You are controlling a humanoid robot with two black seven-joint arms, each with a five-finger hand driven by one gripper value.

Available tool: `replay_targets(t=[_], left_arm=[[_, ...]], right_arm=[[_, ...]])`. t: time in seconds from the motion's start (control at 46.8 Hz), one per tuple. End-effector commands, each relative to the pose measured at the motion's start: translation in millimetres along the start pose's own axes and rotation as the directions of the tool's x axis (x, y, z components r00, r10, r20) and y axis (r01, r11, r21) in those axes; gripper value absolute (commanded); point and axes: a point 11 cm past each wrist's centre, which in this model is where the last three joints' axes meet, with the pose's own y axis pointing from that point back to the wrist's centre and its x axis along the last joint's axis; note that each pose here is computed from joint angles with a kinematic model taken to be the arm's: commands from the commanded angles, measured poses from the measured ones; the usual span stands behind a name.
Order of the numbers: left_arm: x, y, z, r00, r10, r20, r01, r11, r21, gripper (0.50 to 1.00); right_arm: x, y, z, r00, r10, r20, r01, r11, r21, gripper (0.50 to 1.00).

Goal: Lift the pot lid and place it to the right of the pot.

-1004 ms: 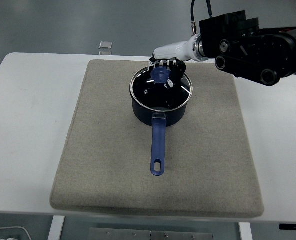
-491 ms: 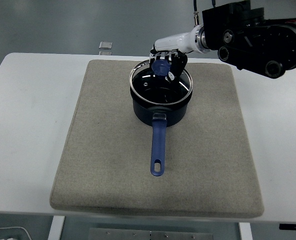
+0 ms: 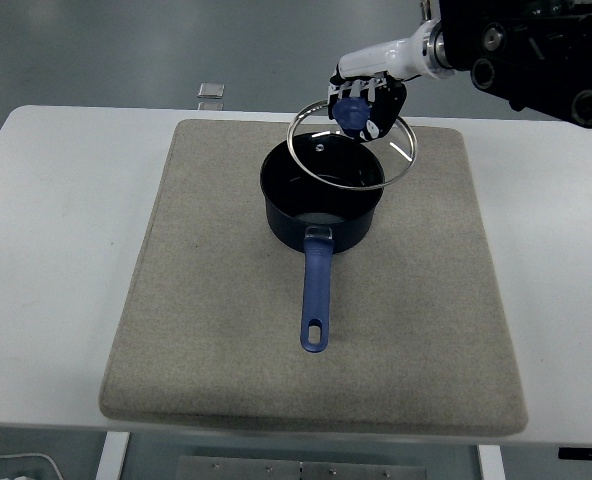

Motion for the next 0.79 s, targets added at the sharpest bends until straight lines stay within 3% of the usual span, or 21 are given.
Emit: replay_targets(t=[0.0,0.278,0.427,0.62,0.769], left_arm=[[0,0,0,1.0,0.0,-0.001,0.0,1.0,0.0,1.0],[0,0,0,1.0,0.0,-0.001,0.0,1.0,0.0,1.0],[0,0,0,1.0,0.0,0.0,0.0,1.0,0.0,1.0],[0,0,0,1.0,0.0,0.0,0.0,1.0,0.0,1.0],[0,0,0,1.0,0.0,-0.001,0.0,1.0,0.0,1.0]], right_arm=[[2.1,4.9,9.8,1.0,0.009,0.015,-0.008,1.0,-0.016,0.5],[-3.4,19.8,63.4,0.999,0.02,0.05,-0.013,0.991,-0.133,0.5],[-18.4,19.2,88.9,0.996,0.015,0.087,0.001,0.984,-0.177,0.5],[-53.9,6.7,106.9,0.993,-0.008,0.116,0.031,0.98,-0.199,0.5],[-61.0,3.6,113.4,0.993,0.003,0.118,0.022,0.977,-0.213,0.5]])
